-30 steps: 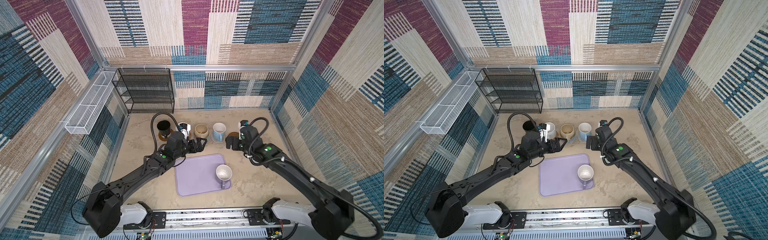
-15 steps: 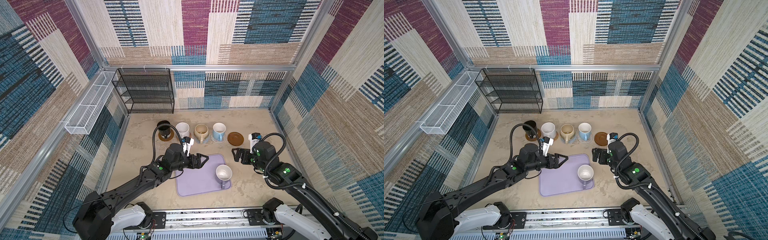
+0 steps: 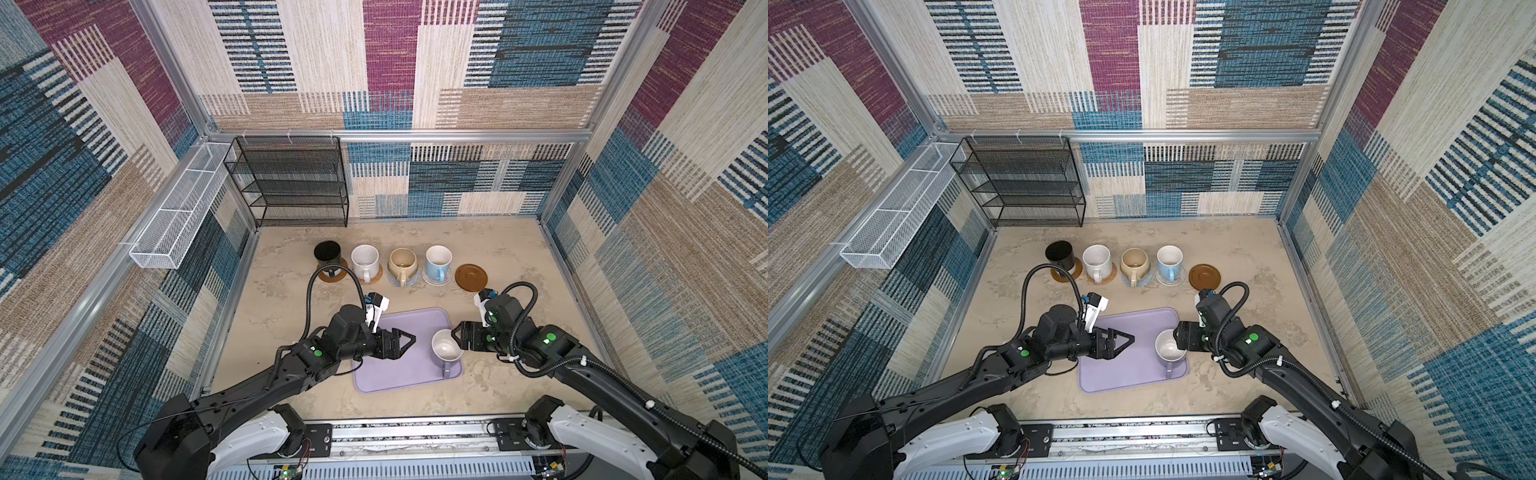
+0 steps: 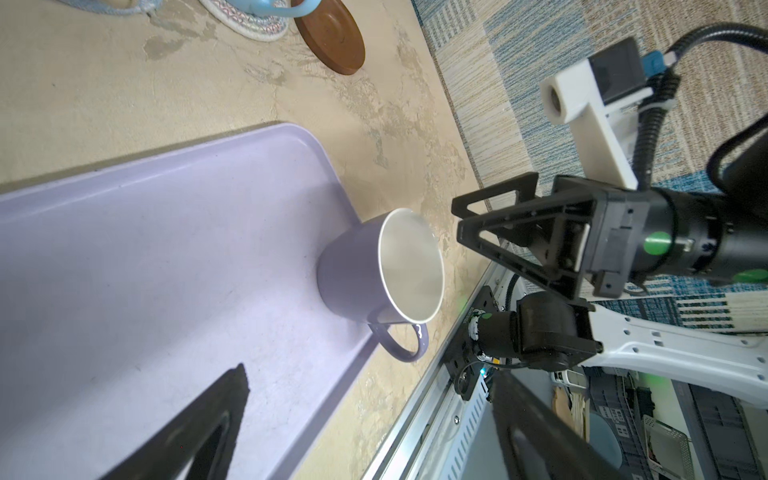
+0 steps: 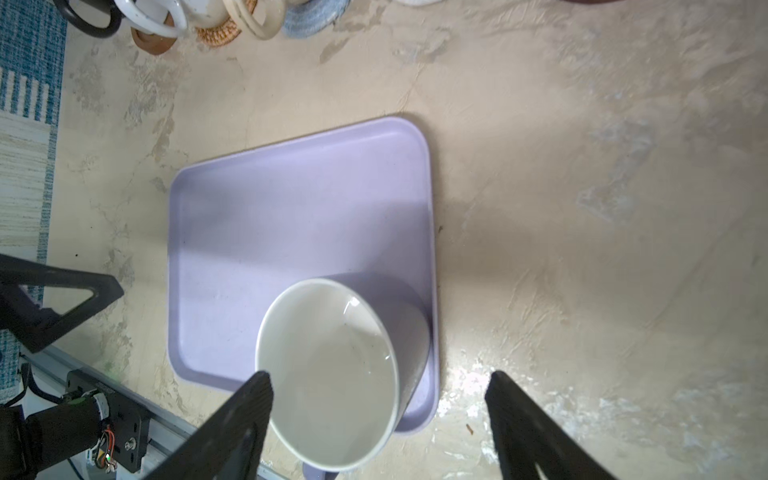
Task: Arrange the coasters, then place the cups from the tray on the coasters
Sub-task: 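Open and withdraw the right gripper, then move it over the lavender mug, then lower the right gripper onto the lavender mug's handle and grasp it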
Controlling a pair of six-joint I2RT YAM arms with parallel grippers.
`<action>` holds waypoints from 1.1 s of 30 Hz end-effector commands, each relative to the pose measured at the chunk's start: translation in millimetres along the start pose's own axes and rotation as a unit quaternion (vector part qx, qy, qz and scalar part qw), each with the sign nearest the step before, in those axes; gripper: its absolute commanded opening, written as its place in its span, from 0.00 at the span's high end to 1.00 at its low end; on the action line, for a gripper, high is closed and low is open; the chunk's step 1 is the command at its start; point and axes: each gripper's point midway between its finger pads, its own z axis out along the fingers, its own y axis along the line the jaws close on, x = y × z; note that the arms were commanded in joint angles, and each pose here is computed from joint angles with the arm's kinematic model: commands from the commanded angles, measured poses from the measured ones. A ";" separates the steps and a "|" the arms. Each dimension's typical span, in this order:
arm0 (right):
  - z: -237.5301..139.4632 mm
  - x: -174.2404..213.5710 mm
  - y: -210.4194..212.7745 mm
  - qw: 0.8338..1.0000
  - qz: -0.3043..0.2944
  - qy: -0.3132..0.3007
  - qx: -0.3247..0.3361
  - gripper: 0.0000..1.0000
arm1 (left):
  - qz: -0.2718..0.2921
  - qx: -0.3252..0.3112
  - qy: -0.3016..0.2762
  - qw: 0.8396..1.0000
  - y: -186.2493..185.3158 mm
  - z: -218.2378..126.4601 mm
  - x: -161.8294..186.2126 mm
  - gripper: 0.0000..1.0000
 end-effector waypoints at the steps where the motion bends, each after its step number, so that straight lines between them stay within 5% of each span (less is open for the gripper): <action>1: -2.7 12.4 -3.6 1.000 0.022 0.006 0.012 0.16 | -0.006 -0.008 0.004 1.000 3.3 3.5 0.4 0.06; 12: 4.4 67.5 20.5 0.998 -0.021 0.057 0.013 0.13 | -0.043 0.047 0.029 0.998 -5.8 32.8 3.8 0.07; 25: 43.7 85.8 24.9 0.991 -0.055 0.048 0.113 0.15 | -0.058 -0.010 0.043 0.997 21.7 34.9 17.7 0.07; 33: 58.4 87.6 27.0 0.990 -0.061 0.038 0.124 0.32 | -0.057 -0.031 0.042 0.997 27.1 27.6 19.5 0.07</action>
